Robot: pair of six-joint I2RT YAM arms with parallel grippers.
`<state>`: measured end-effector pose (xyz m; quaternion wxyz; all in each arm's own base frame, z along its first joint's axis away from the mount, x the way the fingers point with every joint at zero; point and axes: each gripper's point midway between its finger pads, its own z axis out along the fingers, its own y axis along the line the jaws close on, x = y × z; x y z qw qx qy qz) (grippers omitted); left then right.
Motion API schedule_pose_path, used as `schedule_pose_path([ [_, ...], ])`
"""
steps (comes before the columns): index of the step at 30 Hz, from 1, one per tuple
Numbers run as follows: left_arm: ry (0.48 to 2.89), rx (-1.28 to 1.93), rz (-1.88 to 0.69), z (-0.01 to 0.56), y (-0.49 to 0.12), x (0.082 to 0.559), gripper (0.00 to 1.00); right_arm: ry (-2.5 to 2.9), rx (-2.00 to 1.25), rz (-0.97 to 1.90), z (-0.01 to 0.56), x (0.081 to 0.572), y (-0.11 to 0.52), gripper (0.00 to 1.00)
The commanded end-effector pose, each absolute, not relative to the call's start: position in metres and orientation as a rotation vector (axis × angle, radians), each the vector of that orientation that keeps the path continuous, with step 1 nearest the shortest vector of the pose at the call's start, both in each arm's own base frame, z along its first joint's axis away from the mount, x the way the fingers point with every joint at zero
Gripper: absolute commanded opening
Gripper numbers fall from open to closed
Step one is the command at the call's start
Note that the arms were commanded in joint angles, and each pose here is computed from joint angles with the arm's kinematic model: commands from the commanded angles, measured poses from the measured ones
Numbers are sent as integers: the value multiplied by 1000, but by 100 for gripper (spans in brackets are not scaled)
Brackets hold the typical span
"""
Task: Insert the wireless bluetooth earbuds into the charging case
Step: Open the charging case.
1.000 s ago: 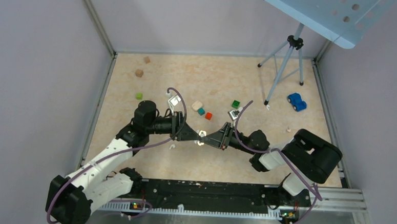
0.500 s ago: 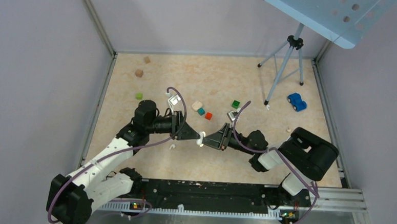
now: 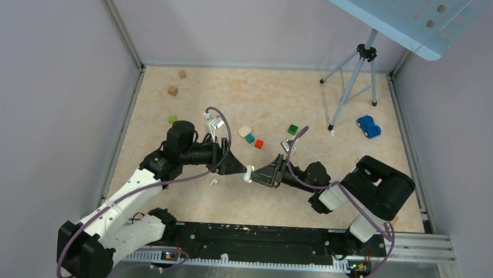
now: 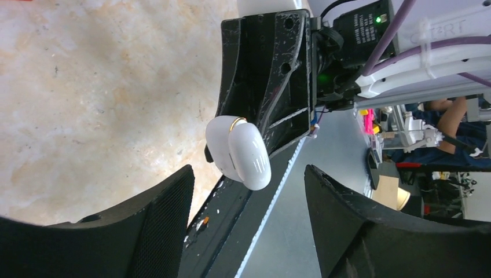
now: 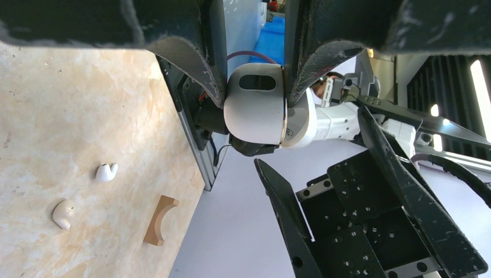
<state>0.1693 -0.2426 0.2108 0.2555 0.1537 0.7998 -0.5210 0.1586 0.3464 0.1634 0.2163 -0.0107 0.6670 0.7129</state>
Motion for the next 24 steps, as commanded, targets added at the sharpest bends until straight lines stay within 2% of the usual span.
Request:
schedule_pose_path([
  [1, 2157, 449, -1343, 212, -238, 172, 75, 1572, -150, 2077, 215, 152, 345, 0],
  [16, 2184, 476, -1352, 205, -247, 165, 75, 1577, -154, 2091, 215, 150, 350, 0],
  [24, 2221, 448, -1333, 198, -250, 169, 69, 1591, -169, 2077, 213, 149, 351, 0],
])
